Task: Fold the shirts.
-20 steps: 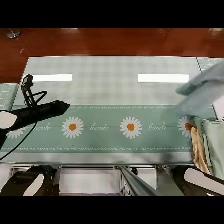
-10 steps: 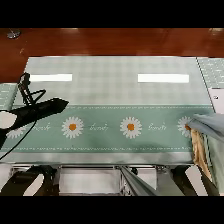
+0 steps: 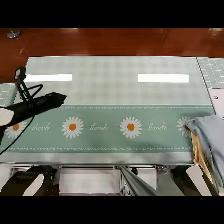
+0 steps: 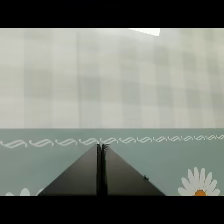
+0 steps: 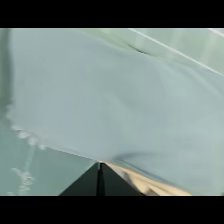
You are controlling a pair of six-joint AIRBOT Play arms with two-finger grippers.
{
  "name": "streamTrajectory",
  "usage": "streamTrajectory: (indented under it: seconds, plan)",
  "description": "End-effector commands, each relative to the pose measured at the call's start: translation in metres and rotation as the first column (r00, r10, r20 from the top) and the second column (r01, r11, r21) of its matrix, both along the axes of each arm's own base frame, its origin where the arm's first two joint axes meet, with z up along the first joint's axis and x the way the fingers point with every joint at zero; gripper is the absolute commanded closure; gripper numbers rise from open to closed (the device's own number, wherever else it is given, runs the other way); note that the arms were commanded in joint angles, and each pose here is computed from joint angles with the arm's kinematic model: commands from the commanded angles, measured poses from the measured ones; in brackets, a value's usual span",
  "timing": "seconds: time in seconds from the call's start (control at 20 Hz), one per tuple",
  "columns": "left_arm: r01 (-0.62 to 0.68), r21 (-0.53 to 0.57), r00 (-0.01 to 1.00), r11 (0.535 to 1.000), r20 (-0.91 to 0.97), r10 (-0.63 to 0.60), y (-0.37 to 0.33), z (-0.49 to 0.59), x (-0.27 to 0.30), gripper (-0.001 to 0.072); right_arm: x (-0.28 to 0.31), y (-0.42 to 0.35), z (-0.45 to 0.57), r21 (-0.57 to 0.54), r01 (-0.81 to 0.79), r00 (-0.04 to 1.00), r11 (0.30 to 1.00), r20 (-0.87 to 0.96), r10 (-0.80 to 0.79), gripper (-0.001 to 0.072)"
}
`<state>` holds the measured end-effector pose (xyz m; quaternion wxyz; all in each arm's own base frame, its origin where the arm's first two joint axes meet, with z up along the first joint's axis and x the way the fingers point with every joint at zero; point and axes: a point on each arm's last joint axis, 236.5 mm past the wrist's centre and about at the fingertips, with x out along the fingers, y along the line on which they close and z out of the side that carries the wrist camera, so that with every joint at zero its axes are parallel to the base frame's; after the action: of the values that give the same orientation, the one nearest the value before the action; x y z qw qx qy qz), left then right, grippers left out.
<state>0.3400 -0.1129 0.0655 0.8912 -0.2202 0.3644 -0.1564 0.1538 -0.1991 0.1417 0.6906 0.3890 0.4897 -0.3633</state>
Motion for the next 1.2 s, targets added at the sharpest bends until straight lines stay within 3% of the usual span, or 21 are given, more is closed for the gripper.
streamTrajectory:
  seconds: [0.0, 0.1, 0.2, 0.35, 0.4, 0.55, 0.7, 1.15]
  plan:
    - [0.065, 0.018, 0.996, 0.998, 0.067, -0.066, -0.01, 0.049, 0.027, 0.0692, 0.15, 0.044, 0.041, 0.001, -0.283, 0.858, 0.959, 0.448, 0.253, 0.0689]
    - [0.163, 0.053, 0.981, 0.985, 0.096, -0.167, -0.028, 0.088, 0.047, 0.0692, 0.225, 0.109, 0.056, -0.14, -0.51, 0.704, 0.849, 0.499, 0.505, 0.0689]
    - [0.239, 0.111, 0.965, 0.965, 0.081, -0.248, -0.043, 0.107, 0.059, 0.0693, 0.272, 0.196, 0.049, -0.235, -0.684, 0.535, 0.691, 0.483, 0.693, 0.0689]
    - [0.215, 0.207, 0.976, 0.954, -0.076, -0.203, -0.038, 0.068, 0.066, 0.0693, 0.289, 0.287, -0.019, -0.302, -0.848, 0.369, 0.436, 0.257, 0.893, 0.0689]
    - [0.193, 0.227, 0.971, 0.954, -0.185, -0.153, -0.03, 0.037, 0.06, 0.0692, 0.285, 0.291, -0.056, -0.276, -0.869, 0.384, 0.41, 0.144, 0.912, 0.0689]
    - [0.249, 0.275, 0.911, 0.929, -0.391, -0.128, -0.016, -0.041, 0.039, 0.0692, 0.257, 0.3, -0.149, -0.113, -0.907, 0.412, 0.405, -0.05, 0.91, 0.0689]
    - [0.243, 0.271, 0.886, 0.931, -0.454, -0.099, -0.005, -0.066, 0.042, 0.0691, 0.236, 0.298, -0.181, -0.002, -0.916, 0.397, 0.4, -0.124, 0.909, 0.0689]
    - [0.256, 0.287, 0.885, 0.923, -0.454, -0.104, 0.006, -0.072, 0.045, 0.069, 0.238, 0.295, -0.178, -0.018, -0.918, 0.396, 0.397, -0.13, 0.909, 0.0689]
